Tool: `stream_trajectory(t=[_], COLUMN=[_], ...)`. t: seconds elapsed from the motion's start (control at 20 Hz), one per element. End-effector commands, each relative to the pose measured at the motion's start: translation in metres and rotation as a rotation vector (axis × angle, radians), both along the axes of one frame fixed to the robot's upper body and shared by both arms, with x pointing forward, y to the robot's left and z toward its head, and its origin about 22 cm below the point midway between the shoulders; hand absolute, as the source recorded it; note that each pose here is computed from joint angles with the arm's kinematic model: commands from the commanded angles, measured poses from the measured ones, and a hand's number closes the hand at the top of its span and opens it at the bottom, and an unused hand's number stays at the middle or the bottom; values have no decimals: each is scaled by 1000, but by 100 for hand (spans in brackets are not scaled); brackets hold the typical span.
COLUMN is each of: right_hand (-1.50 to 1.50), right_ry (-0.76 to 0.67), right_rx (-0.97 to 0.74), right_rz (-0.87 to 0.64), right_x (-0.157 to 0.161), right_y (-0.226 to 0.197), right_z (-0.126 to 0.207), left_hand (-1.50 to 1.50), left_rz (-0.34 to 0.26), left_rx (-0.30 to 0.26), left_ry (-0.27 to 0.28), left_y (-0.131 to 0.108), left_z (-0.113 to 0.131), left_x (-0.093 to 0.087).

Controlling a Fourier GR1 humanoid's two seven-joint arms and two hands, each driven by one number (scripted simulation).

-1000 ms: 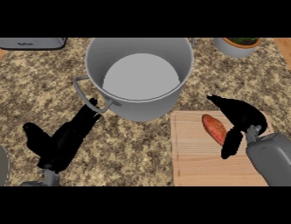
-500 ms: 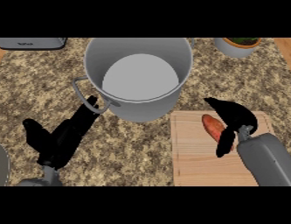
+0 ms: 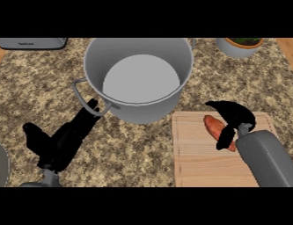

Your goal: Pick the sweet potato from the cutting board and place it in the pot

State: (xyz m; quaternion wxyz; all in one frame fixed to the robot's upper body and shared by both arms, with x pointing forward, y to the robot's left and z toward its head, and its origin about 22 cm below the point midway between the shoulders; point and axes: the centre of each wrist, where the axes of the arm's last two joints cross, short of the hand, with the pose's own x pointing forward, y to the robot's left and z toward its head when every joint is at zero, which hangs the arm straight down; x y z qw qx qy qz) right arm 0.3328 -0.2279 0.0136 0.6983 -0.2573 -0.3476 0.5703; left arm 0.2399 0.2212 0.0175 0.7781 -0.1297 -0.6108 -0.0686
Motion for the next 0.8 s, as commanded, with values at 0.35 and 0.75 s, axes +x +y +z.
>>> stream_trajectory(t=[0.35,0.75], right_hand=[150,150], right_ry=[-25,-72], right_rx=[117,115], right_rz=[118,-267], right_x=[-8,-38], right_y=[10,73], right_z=[-9,-29], left_hand=[0,0], left_rz=[1,37], left_rx=[0,6], left_ry=[8,8], left_y=[-7,6], left_z=[7,-2], left_x=[9,-2])
